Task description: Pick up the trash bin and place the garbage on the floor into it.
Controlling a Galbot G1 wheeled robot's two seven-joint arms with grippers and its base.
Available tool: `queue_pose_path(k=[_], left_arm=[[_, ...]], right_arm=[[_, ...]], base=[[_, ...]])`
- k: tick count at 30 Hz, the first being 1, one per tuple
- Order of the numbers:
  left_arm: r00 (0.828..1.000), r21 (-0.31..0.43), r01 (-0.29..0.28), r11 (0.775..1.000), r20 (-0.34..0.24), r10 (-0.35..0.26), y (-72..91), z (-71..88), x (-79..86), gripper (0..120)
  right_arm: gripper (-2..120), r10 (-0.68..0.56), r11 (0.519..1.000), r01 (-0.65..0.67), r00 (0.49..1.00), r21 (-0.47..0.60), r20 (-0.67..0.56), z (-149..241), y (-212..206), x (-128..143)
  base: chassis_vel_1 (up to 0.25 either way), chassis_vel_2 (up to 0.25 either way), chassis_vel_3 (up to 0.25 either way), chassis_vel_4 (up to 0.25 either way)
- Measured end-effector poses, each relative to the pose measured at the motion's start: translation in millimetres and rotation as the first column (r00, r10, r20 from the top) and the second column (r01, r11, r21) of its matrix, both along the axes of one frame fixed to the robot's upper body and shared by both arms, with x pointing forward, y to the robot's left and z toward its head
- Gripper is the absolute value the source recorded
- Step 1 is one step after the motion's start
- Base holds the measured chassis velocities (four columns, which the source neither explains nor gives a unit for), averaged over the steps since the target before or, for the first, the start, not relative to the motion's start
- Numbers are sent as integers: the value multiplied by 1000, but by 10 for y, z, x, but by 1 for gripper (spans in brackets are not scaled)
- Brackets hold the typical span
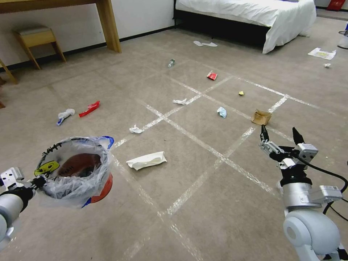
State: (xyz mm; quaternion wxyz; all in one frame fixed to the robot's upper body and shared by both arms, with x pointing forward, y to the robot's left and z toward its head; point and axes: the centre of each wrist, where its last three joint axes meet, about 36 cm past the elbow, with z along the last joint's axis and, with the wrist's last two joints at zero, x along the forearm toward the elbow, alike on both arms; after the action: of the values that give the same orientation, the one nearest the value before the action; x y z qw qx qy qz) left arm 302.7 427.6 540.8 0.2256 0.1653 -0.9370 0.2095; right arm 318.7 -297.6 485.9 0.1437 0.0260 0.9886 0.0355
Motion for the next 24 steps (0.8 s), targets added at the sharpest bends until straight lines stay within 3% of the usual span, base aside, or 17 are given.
queue_pose_path(k=[24], left_arm=[[1000,4,-3,1000,-5,3,8,-9,-4,0]], right_arm=[[100,2,1000,-2,1000,0,0,-8,18,3]], base=[[-124,123,117,-126]])
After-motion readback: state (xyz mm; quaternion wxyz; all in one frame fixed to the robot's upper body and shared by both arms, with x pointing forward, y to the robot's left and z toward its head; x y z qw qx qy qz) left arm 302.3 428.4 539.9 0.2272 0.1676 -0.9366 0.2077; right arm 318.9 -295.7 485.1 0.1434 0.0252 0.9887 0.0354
